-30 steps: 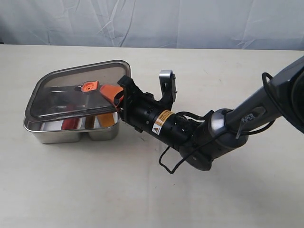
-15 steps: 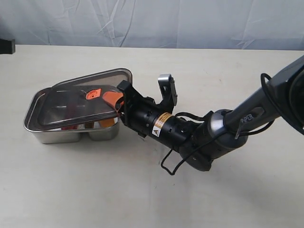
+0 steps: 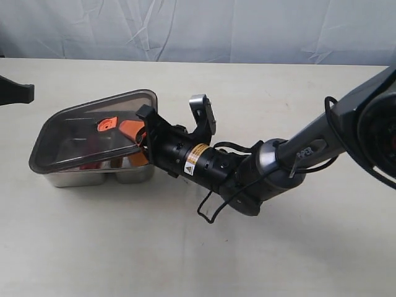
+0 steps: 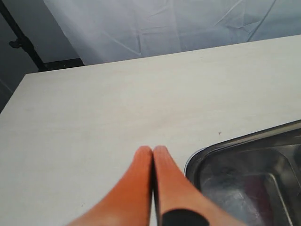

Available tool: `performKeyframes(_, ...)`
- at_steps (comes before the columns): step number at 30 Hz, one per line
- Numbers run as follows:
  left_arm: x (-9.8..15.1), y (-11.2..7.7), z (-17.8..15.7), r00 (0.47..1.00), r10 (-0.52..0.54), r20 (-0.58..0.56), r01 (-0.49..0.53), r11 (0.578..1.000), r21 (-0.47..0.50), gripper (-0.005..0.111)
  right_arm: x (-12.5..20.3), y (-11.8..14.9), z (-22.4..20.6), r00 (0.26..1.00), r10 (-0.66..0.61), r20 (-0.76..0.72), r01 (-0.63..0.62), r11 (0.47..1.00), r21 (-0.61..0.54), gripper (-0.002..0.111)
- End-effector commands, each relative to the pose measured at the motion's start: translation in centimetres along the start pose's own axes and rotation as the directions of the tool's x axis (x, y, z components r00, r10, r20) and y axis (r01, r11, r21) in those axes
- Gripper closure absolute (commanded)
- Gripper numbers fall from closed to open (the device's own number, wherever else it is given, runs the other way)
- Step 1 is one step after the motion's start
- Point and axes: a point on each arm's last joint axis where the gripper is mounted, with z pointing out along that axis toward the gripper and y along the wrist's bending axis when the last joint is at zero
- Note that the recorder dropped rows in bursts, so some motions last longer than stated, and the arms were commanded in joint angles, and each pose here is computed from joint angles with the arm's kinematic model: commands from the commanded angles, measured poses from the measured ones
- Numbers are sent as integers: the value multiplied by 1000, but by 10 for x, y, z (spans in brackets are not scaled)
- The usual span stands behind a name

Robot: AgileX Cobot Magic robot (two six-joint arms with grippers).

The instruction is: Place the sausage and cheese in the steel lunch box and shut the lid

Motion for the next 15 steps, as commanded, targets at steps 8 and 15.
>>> performKeyframes(8, 2, -1, 1, 1000, -7, -7, 7, 1000, 4, 107, 2, -8, 1, 999, 31, -31, -28, 995, 95, 105)
performKeyframes(15, 2, -1, 1, 1000, -7, -7, 7, 1000, 4, 107, 3, -8, 1, 999, 27, -41, -23, 995, 96, 59)
